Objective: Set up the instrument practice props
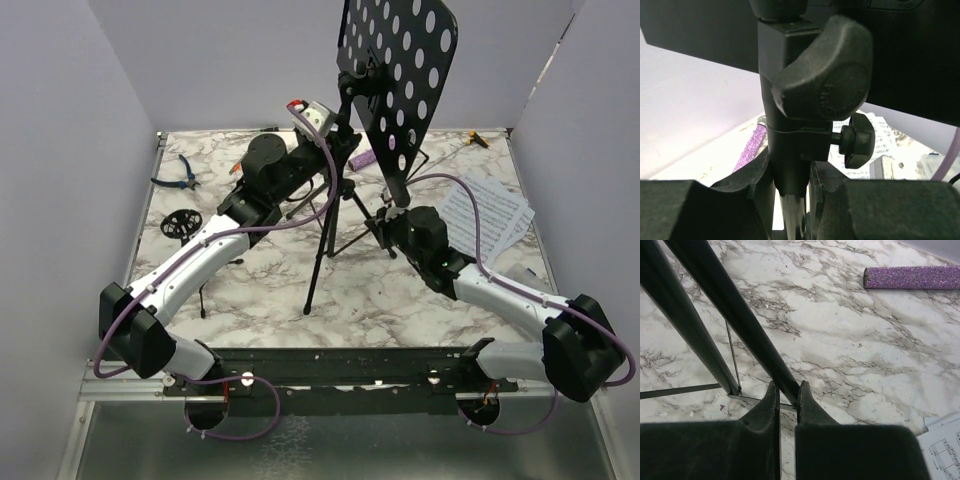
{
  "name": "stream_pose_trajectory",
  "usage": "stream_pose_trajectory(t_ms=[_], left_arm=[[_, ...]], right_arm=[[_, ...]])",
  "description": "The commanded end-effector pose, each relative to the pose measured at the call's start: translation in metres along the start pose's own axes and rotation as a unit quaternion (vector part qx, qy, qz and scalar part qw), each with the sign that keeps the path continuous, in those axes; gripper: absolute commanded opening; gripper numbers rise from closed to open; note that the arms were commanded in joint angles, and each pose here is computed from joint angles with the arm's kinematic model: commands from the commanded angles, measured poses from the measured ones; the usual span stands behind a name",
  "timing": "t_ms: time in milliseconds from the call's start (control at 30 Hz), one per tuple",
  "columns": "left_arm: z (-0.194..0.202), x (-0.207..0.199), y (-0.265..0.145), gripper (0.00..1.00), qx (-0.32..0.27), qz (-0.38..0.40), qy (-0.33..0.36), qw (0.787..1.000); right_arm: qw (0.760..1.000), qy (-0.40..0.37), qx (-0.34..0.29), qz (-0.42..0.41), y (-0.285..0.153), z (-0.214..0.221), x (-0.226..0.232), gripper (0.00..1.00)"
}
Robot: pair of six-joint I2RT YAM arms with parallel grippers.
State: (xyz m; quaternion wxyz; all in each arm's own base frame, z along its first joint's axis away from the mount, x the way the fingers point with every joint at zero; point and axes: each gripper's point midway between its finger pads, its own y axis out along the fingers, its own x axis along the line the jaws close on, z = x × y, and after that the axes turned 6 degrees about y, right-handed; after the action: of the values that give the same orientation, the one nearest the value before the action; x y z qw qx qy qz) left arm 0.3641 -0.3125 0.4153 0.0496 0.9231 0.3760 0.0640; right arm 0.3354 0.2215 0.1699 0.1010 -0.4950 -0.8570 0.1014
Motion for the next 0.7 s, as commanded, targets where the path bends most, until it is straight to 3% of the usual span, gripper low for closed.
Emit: stream_pose_trajectory(t_ms=[0, 67, 233, 300, 400, 667], left_arm=[[-0.206, 0.02, -0.092, 0.0, -0.332, -0.07, 0.028, 0.94], [-0.195, 0.02, -0.093, 0.0, -0.329, -0.072, 0.018, 0.941], [-0.174, 0.016, -0.092, 0.0, -0.317, -0.061, 0.005, 0.946], [-0.168, 0.013, -0.089, 0.0, -0.312, -0.052, -0.001, 0.949], [-0.158, 0.009, -0.086, 0.0, -0.305, -0.04, -0.014, 0.951], [-0.131, 0.007, -0.077, 0.0, -0.282, -0.036, -0.031, 0.958]], right_arm=[[0.985, 0.051, 0.116, 0.113, -0.02, 0.074, -0.042, 0.01], [0.989, 0.051, 0.109, 0.087, -0.018, 0.066, -0.033, 0.08], [0.997, 0.048, 0.061, -0.012, -0.021, 0.028, 0.001, 0.5], [0.997, 0.041, 0.038, -0.058, -0.023, 0.012, 0.016, 0.61], [0.994, 0.027, 0.011, -0.105, -0.022, -0.006, 0.031, 0.69], [0.992, 0.01, 0.0, -0.127, -0.002, -0.018, 0.04, 0.74]])
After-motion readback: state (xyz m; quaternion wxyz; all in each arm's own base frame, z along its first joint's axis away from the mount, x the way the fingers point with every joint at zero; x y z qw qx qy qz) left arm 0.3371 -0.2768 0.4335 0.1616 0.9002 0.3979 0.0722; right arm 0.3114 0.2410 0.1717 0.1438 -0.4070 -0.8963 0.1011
